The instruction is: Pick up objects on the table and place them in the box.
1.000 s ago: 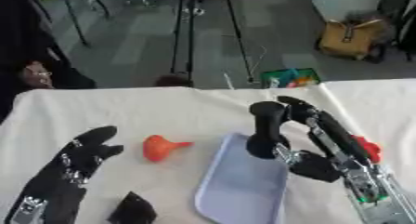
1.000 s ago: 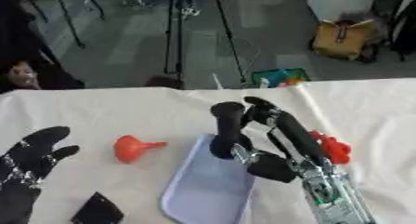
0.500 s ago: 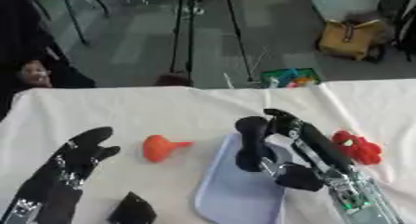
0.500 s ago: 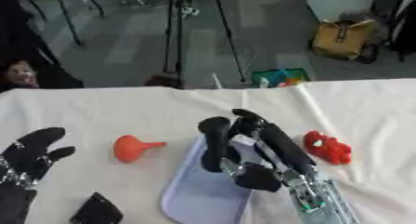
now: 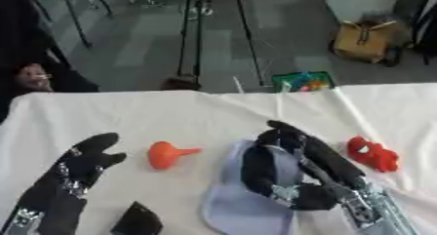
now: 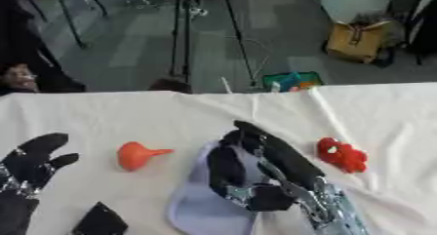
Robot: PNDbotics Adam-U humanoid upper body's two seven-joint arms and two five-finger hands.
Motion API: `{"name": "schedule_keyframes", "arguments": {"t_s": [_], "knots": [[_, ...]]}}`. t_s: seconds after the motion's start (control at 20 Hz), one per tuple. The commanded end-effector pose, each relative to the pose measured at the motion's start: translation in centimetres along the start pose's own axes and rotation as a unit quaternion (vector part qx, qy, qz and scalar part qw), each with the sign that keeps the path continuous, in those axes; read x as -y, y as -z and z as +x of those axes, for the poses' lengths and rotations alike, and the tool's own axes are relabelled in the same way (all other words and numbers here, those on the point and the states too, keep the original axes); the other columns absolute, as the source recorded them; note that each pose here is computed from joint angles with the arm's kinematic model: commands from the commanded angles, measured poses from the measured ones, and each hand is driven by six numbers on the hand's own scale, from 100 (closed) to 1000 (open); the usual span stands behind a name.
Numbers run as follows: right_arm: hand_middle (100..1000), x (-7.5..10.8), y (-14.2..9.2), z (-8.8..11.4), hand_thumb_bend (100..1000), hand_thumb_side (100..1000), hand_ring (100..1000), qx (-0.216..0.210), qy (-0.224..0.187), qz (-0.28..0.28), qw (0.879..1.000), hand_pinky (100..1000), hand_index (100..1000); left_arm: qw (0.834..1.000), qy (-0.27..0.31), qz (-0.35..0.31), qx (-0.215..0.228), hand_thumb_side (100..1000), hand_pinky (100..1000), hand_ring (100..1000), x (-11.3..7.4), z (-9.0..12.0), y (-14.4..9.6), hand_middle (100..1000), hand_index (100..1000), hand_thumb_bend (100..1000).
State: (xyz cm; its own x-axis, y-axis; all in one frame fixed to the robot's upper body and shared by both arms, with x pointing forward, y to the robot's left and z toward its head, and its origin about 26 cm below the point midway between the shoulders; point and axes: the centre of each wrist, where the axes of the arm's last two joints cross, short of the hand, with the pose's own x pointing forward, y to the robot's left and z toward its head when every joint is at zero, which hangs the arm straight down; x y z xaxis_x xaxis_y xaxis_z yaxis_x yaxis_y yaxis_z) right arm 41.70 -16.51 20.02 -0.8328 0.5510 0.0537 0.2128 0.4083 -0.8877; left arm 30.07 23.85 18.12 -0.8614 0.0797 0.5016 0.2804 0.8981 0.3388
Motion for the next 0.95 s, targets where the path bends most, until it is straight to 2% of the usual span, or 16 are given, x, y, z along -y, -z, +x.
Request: {"name": "schedule_keyframes", "arguments": {"t_s": [0.05, 0.3, 0.6, 0.8, 0.95], "knots": [[788, 1.6, 0.4, 0.7, 539, 936, 1000, 0.013, -0.008, -0.024, 1.000, 871, 840, 1.000, 0.002, -0.002, 0.013, 1000, 890, 967, -0.1, 0.4, 0.5, 872, 807, 134], [747, 3.5, 0.0, 1.3, 504, 934, 1000, 0.012, 0.007, -0.074, 0.997, 862, 829, 1.000, 0.003, 0.000, 0.012, 1000, 889, 966, -0.2, 0.4, 0.5, 872, 806, 133], [716, 8.3, -2.2, 3.1, 461, 932, 1000, 0.004, 0.023, -0.181, 0.983, 853, 806, 1.000, 0.009, 0.004, 0.012, 1000, 889, 966, -0.4, 0.5, 0.4, 872, 806, 133], [697, 10.3, -4.0, 3.7, 449, 932, 1000, -0.019, 0.011, -0.216, 0.976, 852, 796, 1.000, 0.014, 0.006, 0.012, 1000, 889, 966, -0.5, 0.5, 0.3, 872, 806, 132], [678, 11.3, -6.0, 3.0, 434, 919, 987, -0.061, -0.017, -0.235, 0.970, 851, 782, 1.000, 0.018, 0.008, 0.012, 1000, 889, 966, -0.6, 0.5, 0.3, 872, 806, 129]]}}
